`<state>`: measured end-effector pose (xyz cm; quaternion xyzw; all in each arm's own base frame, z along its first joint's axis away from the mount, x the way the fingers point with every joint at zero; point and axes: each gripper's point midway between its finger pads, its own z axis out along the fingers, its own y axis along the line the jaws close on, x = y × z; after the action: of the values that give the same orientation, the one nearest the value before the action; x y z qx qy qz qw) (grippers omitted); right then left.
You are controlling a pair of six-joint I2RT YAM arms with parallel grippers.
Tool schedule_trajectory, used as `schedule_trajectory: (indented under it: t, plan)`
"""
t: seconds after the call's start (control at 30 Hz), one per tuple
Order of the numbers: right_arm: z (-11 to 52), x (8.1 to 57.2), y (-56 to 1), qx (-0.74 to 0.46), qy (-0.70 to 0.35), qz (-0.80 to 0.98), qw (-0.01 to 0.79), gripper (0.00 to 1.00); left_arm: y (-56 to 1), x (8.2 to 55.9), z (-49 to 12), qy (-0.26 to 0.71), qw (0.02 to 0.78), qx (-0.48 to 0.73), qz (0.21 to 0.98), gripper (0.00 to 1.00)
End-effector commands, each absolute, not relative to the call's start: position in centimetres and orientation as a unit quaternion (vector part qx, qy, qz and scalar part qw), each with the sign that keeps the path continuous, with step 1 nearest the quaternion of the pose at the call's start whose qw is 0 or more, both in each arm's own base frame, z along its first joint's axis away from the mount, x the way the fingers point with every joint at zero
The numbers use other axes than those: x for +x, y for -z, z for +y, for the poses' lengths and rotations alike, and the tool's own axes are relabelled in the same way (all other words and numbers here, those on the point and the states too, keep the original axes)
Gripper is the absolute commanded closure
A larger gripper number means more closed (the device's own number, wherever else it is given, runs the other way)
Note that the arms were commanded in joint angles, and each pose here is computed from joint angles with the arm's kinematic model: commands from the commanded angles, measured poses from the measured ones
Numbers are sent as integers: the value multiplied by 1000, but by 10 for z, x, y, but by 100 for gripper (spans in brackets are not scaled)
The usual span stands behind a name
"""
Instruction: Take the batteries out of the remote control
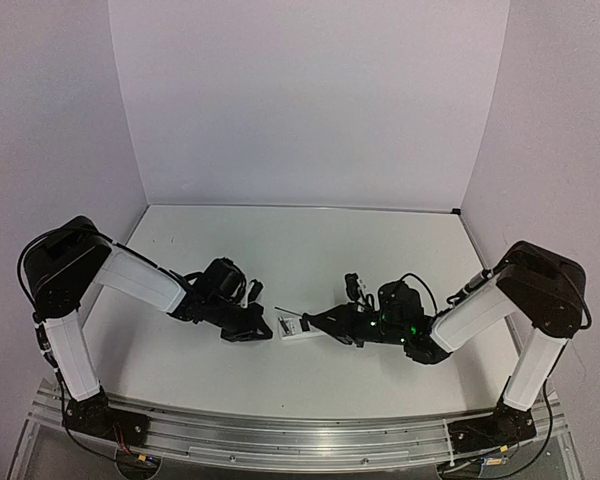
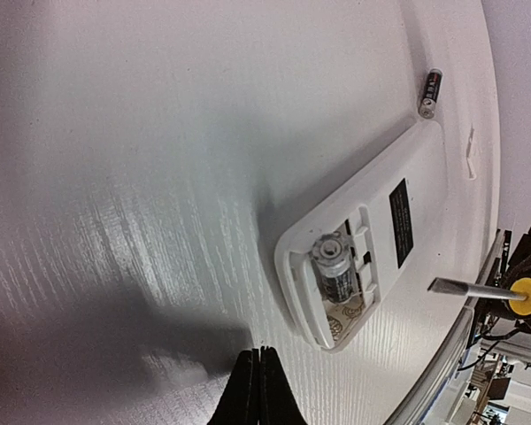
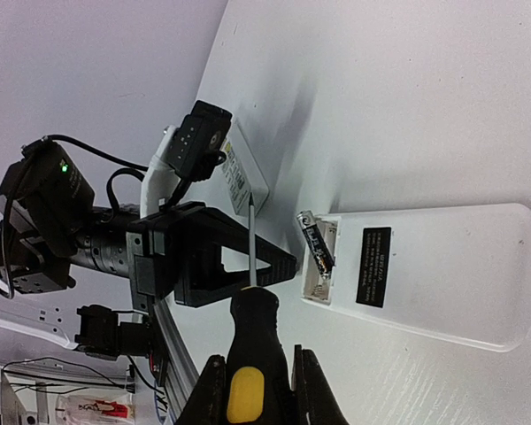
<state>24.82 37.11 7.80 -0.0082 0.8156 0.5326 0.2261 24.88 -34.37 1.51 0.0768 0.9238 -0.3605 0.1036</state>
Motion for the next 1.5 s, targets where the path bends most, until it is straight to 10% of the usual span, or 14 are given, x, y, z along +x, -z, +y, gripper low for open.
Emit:
schedule_trajectory:
  t: [0.0, 0.4, 0.5, 0.63, 0.97, 1.47]
  plan:
    - [368, 252, -87, -6, -540, 806, 243, 100, -29, 252, -341, 356, 122, 73, 924, 100]
    - [340, 241, -128, -63, -478, 826, 290, 100, -82, 263, -344, 377, 192, 111, 899, 83]
    - [319, 238, -130, -64, -434, 845, 306, 100, -103, 266, -348, 379, 219, 148, 887, 59]
    - [278, 235, -132, -57, -351, 874, 331, 100, -130, 268, -362, 381, 254, 244, 855, 3]
    - [211, 215, -155, -31, -275, 888, 367, 100, -121, 247, -413, 355, 229, 520, 742, 0]
    - [173, 225, -148, -18, -162, 903, 398, 100, -61, 262, -444, 276, 202, 558, 756, 1]
